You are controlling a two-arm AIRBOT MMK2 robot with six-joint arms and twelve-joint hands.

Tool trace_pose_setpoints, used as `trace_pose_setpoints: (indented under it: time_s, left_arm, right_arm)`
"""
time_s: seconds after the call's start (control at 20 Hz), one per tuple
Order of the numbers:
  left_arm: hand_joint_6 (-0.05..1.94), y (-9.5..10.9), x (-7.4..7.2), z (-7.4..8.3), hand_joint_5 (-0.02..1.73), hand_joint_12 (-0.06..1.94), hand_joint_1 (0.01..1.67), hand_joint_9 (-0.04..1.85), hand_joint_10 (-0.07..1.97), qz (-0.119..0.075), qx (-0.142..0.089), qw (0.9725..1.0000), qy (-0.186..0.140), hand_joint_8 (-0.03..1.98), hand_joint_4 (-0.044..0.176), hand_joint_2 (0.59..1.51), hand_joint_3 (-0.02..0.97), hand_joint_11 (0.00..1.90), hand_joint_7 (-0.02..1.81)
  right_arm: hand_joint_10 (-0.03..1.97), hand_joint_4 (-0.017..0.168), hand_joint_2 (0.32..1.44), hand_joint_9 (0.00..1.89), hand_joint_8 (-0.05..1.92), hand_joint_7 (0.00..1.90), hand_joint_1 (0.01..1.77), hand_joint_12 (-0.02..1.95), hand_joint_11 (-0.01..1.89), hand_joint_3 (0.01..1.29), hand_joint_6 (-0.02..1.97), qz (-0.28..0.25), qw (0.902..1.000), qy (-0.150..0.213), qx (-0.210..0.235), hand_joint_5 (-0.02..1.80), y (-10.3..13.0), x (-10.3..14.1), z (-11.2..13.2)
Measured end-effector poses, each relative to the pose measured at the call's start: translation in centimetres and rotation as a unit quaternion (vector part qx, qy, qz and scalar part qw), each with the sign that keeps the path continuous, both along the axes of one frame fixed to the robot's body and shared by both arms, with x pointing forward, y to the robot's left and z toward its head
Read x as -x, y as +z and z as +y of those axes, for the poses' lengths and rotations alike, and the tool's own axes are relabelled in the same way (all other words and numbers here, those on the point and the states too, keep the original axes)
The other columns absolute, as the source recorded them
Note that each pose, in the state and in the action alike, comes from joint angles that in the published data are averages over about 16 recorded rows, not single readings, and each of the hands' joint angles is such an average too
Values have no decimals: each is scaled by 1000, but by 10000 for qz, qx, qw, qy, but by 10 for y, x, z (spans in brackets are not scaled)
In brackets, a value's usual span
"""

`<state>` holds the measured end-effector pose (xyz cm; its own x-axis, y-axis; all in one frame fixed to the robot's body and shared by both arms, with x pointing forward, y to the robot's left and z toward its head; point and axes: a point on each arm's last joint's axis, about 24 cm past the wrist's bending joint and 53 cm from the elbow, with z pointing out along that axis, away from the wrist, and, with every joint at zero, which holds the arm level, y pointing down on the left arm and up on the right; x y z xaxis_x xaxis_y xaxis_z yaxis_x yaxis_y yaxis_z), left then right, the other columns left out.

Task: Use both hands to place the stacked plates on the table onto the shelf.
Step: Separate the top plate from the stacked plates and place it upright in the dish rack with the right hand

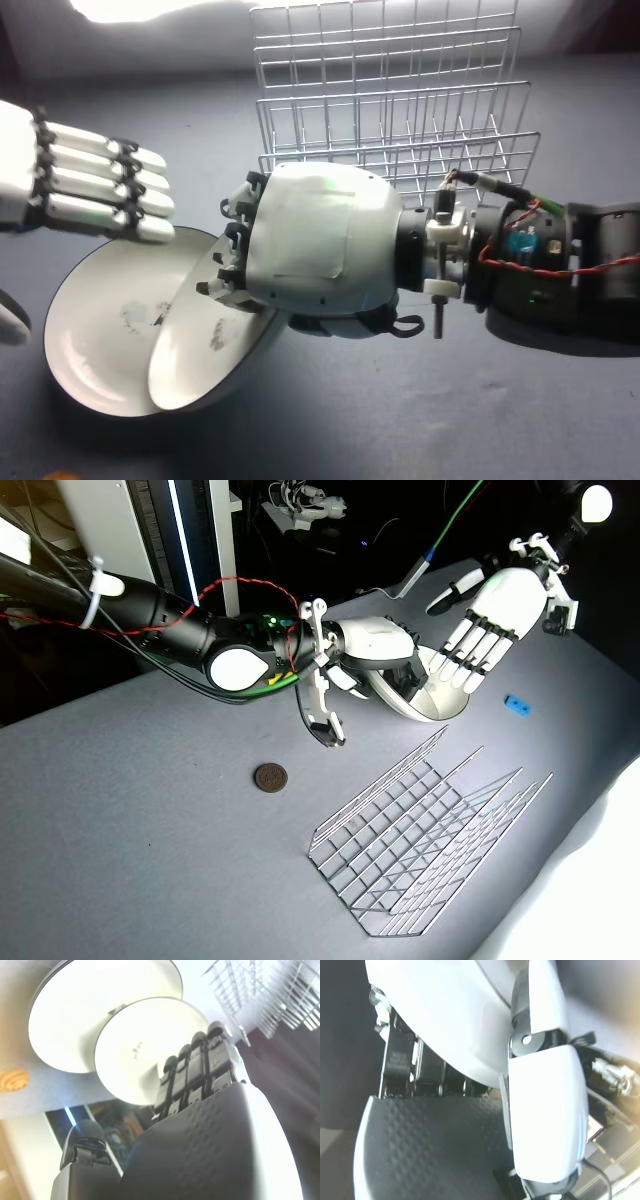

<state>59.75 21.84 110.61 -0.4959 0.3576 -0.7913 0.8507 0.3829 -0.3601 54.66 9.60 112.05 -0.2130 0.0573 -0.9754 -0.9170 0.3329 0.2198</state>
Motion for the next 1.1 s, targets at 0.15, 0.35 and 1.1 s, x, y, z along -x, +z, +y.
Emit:
trace_pose_setpoints:
  time_s: [0.15, 0.35, 1.1]
  left_arm:
    - [20, 13, -4, 10, 21, -3, 23, 19, 16, -18, 13, 9999, 119, -4, -1, 1137, 15, 16, 20]
    - [20, 28, -10, 22, 20, -3, 24, 19, 16, -58, 40, 9996, 277, -4, 0, 1137, 15, 16, 20]
    - [19, 49, -25, 46, 21, -3, 23, 19, 16, -122, 140, 9975, 677, -4, 0, 1137, 15, 14, 20]
  right_arm:
    - [222, 6, 980, 1251, 816, 1056, 1221, 1121, 828, 13, 902, -6, 10000, 19, -71, 927, 14, 5, -4]
    - [221, 4, 988, 1266, 836, 1084, 1221, 1127, 825, 14, 932, -69, 9998, 22, -193, 951, 38, 11, -12]
    - [195, -2, 995, 1277, 830, 1107, 1220, 1123, 821, 14, 951, 698, 9945, -145, -763, 966, 148, 2, -62]
